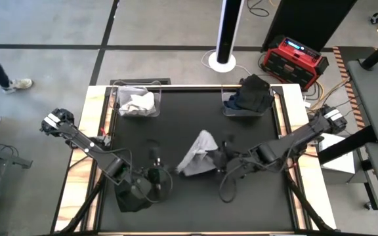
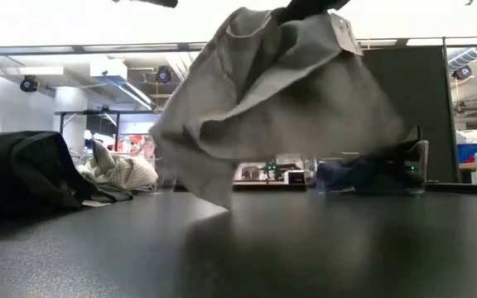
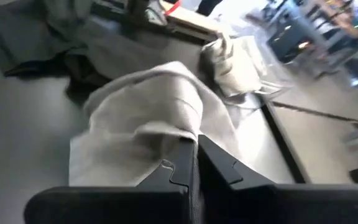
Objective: Sort towels by color in basket
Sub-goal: Put the gray towel into the left transparent bin
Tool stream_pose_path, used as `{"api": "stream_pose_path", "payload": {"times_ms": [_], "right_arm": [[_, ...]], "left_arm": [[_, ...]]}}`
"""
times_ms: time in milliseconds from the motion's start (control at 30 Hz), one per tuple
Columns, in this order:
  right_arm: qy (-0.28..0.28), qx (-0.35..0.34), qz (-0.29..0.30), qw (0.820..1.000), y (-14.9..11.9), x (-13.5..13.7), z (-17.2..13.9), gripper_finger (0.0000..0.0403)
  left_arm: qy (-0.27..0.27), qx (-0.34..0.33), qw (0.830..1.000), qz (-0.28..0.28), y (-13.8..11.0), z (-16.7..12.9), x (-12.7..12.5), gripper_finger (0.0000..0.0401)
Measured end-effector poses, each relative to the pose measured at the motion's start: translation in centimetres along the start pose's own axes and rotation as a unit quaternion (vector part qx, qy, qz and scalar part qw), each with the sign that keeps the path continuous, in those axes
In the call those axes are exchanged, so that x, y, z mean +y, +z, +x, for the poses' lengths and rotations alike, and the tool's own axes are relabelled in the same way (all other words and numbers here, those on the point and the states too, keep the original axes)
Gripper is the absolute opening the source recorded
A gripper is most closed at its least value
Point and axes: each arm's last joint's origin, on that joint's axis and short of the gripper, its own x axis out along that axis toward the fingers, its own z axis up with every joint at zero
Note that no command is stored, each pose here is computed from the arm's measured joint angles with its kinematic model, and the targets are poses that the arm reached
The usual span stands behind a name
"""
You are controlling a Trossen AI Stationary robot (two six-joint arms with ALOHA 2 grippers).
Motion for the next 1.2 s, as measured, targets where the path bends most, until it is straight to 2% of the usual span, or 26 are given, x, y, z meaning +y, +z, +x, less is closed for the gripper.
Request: {"api": "stream_pose_path", "payload": {"times_ms": [67, 300, 467, 567, 700, 833, 1200], "right_arm": [[-0.016, -0.009, -0.001, 1.000, 0.1, 0.1, -0.4, 0.0009], [-0.066, -0.034, 0.011, 0.997, 0.5, 0.8, -1.0, 0.0009], [-0.086, -0.052, 0.041, 0.994, 0.9, 0.7, -1.0, 0.0009], [-0.092, -0.055, 0.040, 0.993, 0.9, 0.7, -1.0, 0.0009], [-0.101, -0.059, 0.039, 0.992, 1.0, 0.6, -1.0, 0.0009], [-0.103, -0.060, 0.039, 0.992, 1.1, 0.6, -1.0, 0.0009], [-0.116, -0.058, 0.038, 0.991, 0.9, 0.6, -1.0, 0.0009]], "left_arm": [[-0.025, -0.013, 1.000, 0.000, 0.0, 0.1, -0.3, 0.0022], [-0.043, -0.040, 0.998, -0.036, -0.3, 0.7, -0.5, 0.0079], [-0.016, -0.052, 0.996, -0.073, -0.2, 1.9, -0.6, 0.0145], [0.027, -0.060, 0.994, -0.090, -0.2, 2.4, -0.5, 0.0186], [0.014, -0.085, 0.988, -0.129, 0.5, 3.0, -0.4, 0.0222], [-0.016, -0.123, 0.981, -0.148, 1.5, 2.9, -0.4, 0.0232], [0.005, -0.146, 0.972, -0.185, 1.8, 5.3, 0.4, 0.0233]]}}
